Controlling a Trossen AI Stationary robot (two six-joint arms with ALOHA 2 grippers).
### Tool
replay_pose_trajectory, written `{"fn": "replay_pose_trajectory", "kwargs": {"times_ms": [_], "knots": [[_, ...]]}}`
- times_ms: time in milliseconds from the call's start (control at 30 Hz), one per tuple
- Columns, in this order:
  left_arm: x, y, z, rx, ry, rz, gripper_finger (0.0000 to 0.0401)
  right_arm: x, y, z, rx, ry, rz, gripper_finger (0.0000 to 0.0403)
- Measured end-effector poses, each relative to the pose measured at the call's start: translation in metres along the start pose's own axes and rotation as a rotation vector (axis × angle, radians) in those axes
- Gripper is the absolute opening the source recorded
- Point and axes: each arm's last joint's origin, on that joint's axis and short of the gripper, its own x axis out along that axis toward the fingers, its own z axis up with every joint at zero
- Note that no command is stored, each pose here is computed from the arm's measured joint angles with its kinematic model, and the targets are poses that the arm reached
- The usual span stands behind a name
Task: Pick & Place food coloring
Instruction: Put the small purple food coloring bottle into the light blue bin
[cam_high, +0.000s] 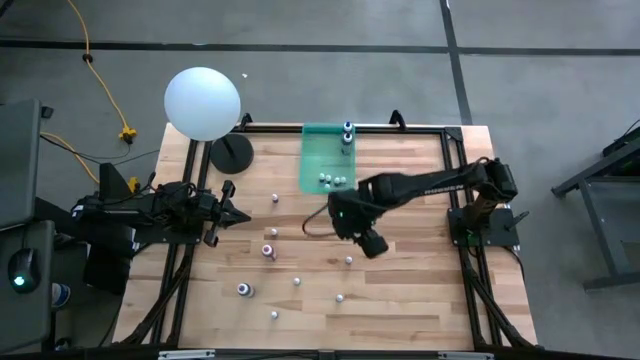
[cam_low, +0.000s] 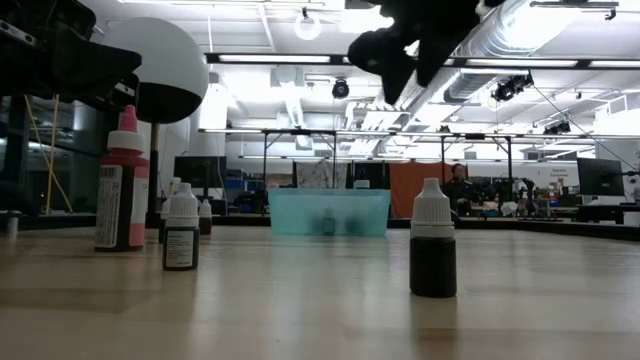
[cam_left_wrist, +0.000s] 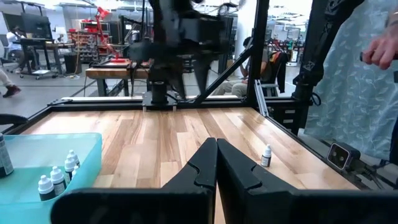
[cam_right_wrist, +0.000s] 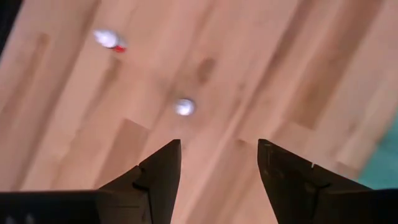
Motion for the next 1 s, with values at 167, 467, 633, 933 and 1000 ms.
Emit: {"fn": "replay_pose_trajectory", "kwargs": {"times_ms": [167, 467, 633, 933, 1000], "knots": [[0.0, 0.0, 0.0, 0.0, 0.0, 0.0, 0.0001, 0.019, 0.025, -0.001, 0.082, 0.04, 0.03, 0.02], [0.0, 0.0, 0.0, 0.0, 0.0, 0.001, 0.0001, 0.068, 0.047, -0.015, 0.229, 0.018, 0.045, 0.02], [0.0, 0.0, 0.0, 0.0, 0.0, 0.001, 0.0001, 0.09, 0.045, -0.026, 0.321, -0.034, 0.017, 0.0201], [0.0, 0.0, 0.0, 0.0, 0.0, 0.001, 0.0001, 0.106, 0.042, -0.034, 0.386, -0.09, -0.052, 0.02], [0.0, 0.0, 0.0, 0.0, 0.0, 0.001, 0.0001, 0.106, 0.042, -0.034, 0.388, -0.096, -0.055, 0.02]]}}
